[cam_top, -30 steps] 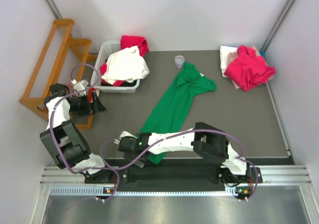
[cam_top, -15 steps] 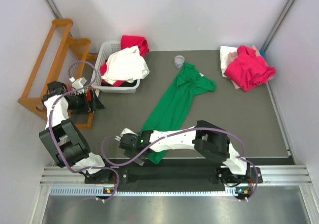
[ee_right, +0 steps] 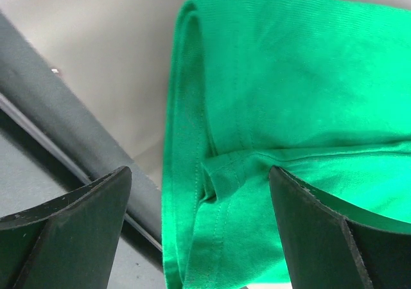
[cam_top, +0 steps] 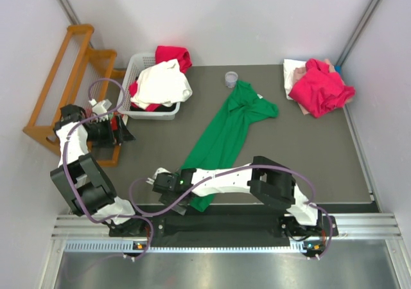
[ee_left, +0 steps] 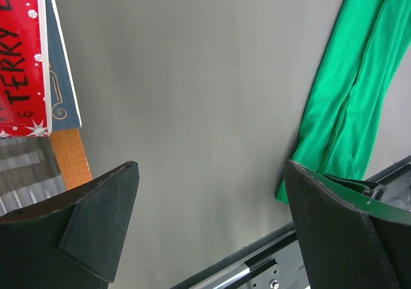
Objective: Fold and stack the t-shirts
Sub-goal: Fold the tshirt
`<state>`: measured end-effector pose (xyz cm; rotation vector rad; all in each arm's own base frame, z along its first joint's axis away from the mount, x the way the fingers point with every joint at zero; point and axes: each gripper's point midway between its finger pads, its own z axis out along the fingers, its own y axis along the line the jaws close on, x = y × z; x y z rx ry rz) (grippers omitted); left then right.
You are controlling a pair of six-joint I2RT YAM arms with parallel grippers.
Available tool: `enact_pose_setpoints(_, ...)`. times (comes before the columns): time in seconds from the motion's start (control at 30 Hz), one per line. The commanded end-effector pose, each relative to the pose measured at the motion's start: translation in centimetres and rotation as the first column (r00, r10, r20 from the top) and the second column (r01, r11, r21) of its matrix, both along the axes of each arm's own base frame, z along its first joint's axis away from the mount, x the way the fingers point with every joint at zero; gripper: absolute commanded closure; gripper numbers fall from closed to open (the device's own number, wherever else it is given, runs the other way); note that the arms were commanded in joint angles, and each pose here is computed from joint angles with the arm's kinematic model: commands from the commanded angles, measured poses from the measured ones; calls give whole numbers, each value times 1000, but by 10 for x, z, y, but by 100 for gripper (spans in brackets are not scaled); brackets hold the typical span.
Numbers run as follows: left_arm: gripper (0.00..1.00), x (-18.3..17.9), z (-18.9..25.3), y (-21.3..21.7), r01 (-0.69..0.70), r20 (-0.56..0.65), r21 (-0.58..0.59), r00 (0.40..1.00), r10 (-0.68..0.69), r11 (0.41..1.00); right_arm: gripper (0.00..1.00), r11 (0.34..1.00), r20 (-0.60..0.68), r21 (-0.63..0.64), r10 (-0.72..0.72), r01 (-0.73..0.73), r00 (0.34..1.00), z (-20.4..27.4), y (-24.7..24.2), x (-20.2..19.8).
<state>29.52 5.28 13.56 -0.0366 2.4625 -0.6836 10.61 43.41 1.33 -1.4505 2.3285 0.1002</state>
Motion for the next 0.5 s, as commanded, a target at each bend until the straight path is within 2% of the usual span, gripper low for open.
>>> enact_pose_setpoints(0.0, 1, 4, 10, 8, 4, 36, -2, 999, -4, 1000, 13, 994, -129, 33, 105, -101, 986, -19, 24, -41)
enact_pose_setpoints(0.17, 1, 3, 12, 8, 10, 45, -5, 999, -9, 1000, 16, 991, -94, 9, 135, -135, 986, -20, 30, -46)
enact_pose_setpoints(0.27, 1, 1, 12, 8, 11, 43, -10, 999, -11, 1000, 29, 993, -73, -1, 121, -122, 990, -20, 29, -41)
enact_pose_setpoints(0.3, 1, 0, 12, 9, 10, 43, -8, 999, -9, 1000, 39, 993, -65, -1, 119, -119, 991, -20, 28, -40)
enact_pose_setpoints(0.4, 1, -1, 11, 12, 6, 42, -3, 999, -6, 1000, 57, 994, -55, -16, 106, -107, 993, -24, 24, -37)
enact_pose_setpoints(0.47, 1, -1, 11, 14, 5, 44, 0, 999, -5, 1000, 59, 995, -49, -17, 101, -102, 994, -24, 23, -36)
